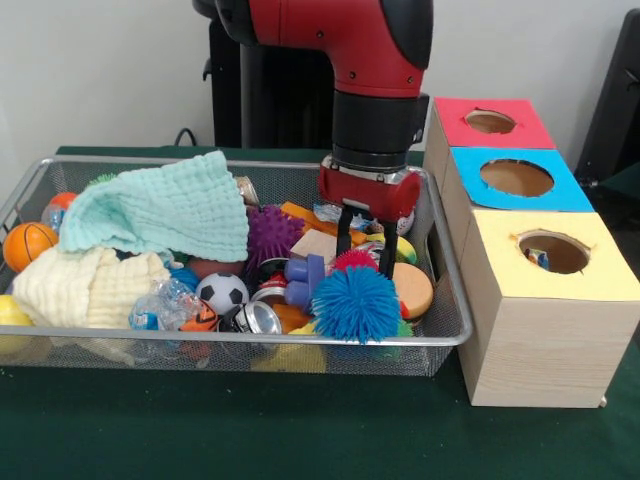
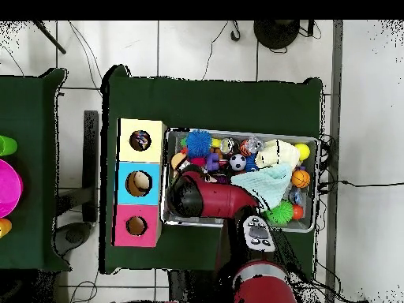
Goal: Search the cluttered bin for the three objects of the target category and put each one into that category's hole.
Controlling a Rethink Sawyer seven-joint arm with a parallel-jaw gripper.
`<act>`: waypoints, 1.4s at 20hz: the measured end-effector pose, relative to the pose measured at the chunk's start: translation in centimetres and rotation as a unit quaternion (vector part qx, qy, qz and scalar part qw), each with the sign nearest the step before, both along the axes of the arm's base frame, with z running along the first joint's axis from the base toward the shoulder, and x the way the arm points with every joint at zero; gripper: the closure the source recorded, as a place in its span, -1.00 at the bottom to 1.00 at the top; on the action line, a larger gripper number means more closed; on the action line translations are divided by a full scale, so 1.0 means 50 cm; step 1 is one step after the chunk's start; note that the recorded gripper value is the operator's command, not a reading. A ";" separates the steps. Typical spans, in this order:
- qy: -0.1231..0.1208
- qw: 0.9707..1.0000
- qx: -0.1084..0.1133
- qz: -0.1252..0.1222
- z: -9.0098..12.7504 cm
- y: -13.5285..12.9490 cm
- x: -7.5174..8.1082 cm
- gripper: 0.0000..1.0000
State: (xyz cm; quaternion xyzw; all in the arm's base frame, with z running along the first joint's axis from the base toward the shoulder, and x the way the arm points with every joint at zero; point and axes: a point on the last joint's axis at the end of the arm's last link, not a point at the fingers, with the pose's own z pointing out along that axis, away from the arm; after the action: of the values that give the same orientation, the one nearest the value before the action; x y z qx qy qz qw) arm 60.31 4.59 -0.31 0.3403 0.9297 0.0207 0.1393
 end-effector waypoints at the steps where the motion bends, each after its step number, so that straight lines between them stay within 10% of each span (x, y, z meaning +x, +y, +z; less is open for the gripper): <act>1: 0.000 1.000 0.000 0.002 -0.004 0.004 0.000 -1.00; 17: -0.017 0.999 -0.023 0.023 -0.030 0.024 0.038 -1.00; 18: -0.021 0.999 -0.027 0.025 -0.032 0.021 0.044 1.00; 28: -0.035 0.997 -0.051 0.044 -0.041 0.034 0.039 1.00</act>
State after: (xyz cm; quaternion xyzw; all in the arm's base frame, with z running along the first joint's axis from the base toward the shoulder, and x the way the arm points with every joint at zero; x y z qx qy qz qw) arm 62.25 6.29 -2.38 0.2905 0.9381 -0.0090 0.1884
